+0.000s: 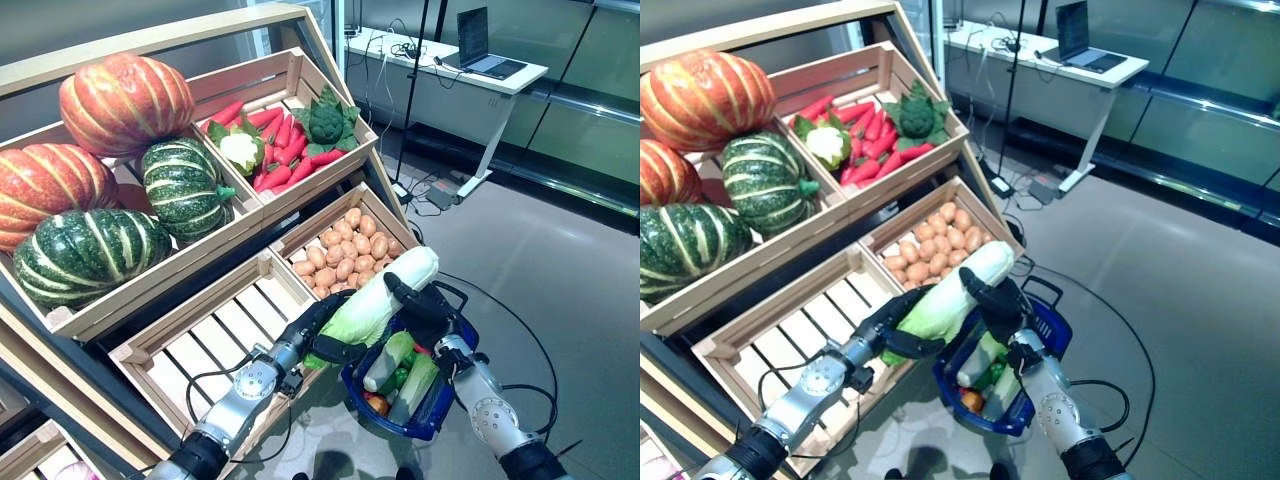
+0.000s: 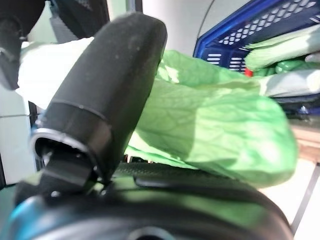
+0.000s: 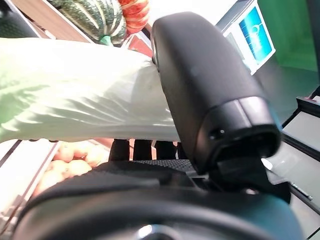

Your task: Put vegetables into the basket

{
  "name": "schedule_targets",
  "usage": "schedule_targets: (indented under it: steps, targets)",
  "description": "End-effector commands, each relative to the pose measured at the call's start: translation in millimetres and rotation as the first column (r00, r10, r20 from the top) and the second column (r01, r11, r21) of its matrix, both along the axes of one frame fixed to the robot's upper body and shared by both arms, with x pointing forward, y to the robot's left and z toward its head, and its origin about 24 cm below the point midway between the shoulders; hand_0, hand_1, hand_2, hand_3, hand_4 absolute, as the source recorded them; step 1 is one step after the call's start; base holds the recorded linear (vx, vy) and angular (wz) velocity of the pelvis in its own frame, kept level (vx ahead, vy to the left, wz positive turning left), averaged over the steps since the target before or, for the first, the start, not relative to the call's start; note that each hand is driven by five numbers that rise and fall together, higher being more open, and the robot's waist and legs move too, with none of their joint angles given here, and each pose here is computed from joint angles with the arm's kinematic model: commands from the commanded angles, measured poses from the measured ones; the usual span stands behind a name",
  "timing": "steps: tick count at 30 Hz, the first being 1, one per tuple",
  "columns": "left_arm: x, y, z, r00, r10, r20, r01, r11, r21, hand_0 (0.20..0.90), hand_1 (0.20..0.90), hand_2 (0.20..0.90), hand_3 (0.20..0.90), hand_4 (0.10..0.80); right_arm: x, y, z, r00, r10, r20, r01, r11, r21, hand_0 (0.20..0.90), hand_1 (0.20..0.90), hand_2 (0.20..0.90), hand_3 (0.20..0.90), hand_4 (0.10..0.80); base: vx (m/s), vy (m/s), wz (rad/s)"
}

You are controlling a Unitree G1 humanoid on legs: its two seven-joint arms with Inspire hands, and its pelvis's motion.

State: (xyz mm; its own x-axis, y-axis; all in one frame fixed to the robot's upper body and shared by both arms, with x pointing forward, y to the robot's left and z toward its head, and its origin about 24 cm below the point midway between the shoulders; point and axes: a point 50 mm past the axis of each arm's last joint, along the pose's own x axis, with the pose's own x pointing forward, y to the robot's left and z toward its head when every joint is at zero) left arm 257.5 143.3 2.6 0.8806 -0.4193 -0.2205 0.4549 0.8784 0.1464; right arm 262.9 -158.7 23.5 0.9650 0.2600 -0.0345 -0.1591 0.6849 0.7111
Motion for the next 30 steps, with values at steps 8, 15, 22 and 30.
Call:
schedule_targets:
  steps: [8,15,22,30]
  targets:
    - [20.7,11.4,43.8,0.988,0.053,0.148,-0.029,0.987,-0.156,0.9,0.9,0.9,0.9,0.8,26.9,-57.9,96.3,0.874,-0.22,0.432,0.222,0.974,0.048,0.3,0.3,0.3,0.3,0.4,-0.002,-0.004,0.0]
    - [19.7,18.1,42.4,0.989,0.057,0.136,-0.038,0.99,-0.137,0.9,0.9,0.9,0.9,0.8,24.4,-90.1,113.6,0.822,-0.3,0.484,0.362,0.932,-0.037,0.3,0.3,0.3,0.3,0.4,0.0,0.0,0.0]
    - [20.6,23.7,45.7,0.988,0.078,0.134,-0.058,0.987,-0.151,0.9,0.9,0.9,0.9,0.8,22.2,-121.5,127.0,0.769,-0.397,0.501,0.557,0.801,-0.219,0.3,0.3,0.3,0.3,0.4,0.0,0.0,0.0]
    - [18.6,21.7,52.5,0.99,0.055,0.132,-0.027,0.978,-0.206,0.9,0.9,0.9,0.9,0.8,18.2,-162.9,114.8,0.711,-0.565,0.419,0.692,0.669,-0.272,0.3,0.3,0.3,0.3,0.4,0.002,-0.004,0.0]
